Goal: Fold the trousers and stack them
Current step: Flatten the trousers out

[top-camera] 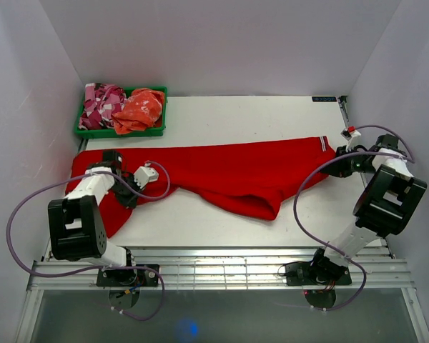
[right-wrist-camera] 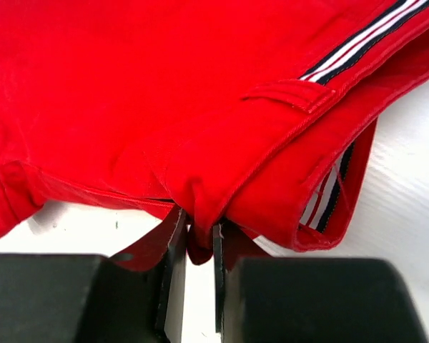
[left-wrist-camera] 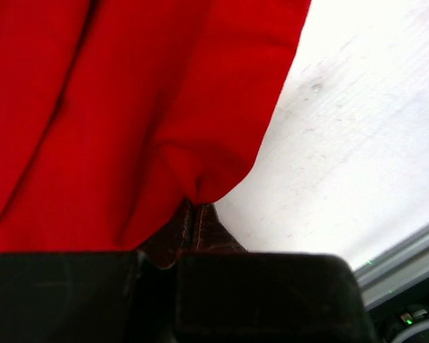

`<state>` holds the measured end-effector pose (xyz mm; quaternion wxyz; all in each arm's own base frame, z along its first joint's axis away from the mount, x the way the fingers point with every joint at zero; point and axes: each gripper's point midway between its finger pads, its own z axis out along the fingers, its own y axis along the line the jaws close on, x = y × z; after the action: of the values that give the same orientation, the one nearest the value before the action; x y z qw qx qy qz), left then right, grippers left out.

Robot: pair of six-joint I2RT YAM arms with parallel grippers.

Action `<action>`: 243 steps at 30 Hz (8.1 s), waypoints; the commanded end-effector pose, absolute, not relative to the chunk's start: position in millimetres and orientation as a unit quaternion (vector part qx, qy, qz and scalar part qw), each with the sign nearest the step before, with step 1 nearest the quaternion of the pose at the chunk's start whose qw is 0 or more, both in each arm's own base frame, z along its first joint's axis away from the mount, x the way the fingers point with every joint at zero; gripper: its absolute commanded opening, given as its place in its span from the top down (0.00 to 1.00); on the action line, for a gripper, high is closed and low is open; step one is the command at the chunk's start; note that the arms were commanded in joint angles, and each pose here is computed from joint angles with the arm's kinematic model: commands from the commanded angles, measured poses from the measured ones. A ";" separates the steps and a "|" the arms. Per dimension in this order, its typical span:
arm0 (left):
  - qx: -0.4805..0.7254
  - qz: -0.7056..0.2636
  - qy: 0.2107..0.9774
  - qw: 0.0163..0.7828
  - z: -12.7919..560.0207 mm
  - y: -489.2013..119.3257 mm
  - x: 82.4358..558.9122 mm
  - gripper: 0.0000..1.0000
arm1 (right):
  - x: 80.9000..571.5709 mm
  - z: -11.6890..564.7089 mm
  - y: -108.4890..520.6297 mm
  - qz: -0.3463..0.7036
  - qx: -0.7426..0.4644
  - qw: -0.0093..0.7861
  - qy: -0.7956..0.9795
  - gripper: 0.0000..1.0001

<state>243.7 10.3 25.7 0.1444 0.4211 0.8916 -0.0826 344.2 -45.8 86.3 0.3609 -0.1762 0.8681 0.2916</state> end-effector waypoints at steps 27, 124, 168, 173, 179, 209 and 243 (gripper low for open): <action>0.177 -0.290 0.926 0.165 69.7 81.1 334.1 1.00 | 431.8 80.4 -115.1 0.079 -0.124 0.284 0.947 0.92; 0.334 -0.597 0.721 0.109 140.0 -377.1 385.8 1.00 | 403.2 117.6 -23.0 0.366 -0.174 0.340 0.848 0.16; 0.300 -0.708 0.638 0.044 154.1 -350.4 381.3 1.00 | 393.3 94.2 81.7 0.354 -0.347 0.432 0.754 0.23; 0.295 -0.709 0.638 0.061 155.3 -353.6 386.4 0.96 | 380.7 118.3 98.6 0.432 -0.320 0.422 0.730 0.55; 0.300 -0.706 0.637 0.082 157.2 -351.7 390.9 0.70 | 391.0 148.4 84.1 0.455 -0.278 0.399 0.746 0.92; 0.506 -0.165 0.735 0.420 188.7 -263.3 418.1 0.38 | 319.8 103.7 -39.8 0.343 -0.029 0.135 0.929 0.92; 0.410 -0.091 0.807 0.415 74.3 -300.9 556.7 1.00 | 295.1 94.4 -70.0 0.228 -0.237 0.131 0.935 0.92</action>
<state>485.0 -377.8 32.8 0.3473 0.5007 0.7655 -0.2066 307.6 -63.7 65.9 0.1446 -0.2451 0.9406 0.1850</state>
